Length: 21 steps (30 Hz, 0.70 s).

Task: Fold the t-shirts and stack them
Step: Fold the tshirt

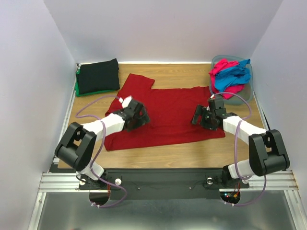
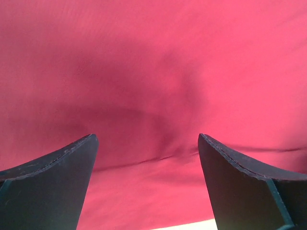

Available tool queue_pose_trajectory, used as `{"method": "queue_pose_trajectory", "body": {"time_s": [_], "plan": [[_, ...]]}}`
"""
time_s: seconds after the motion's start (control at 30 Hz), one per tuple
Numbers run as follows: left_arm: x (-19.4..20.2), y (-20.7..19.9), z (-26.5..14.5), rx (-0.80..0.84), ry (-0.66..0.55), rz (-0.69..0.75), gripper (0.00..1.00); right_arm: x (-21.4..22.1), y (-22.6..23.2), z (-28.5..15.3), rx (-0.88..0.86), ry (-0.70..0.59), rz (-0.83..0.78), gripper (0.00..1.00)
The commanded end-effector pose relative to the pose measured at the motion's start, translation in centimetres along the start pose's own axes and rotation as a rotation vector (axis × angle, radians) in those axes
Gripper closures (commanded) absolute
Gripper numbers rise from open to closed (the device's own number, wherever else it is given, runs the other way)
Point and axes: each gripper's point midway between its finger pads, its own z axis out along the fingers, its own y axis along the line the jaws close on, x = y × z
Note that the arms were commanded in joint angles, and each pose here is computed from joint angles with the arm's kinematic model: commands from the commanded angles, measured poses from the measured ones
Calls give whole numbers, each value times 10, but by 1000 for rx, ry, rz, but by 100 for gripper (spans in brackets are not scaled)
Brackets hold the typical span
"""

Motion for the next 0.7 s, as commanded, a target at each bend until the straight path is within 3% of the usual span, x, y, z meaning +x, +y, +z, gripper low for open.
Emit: {"method": "queue_pose_trajectory", "body": {"time_s": [0.0, 0.27, 0.67], "plan": [[42, 34, 6, -78, 90, -44, 3, 3, -7, 4, 46, -33, 59, 0], [105, 97, -6, -203, 207, -80, 3, 50, -28, -16, 62, 9, 133, 0], [162, 107, -43, -196, 334, -121, 6, 85, -41, -58, 81, -6, 278, 0]]}}
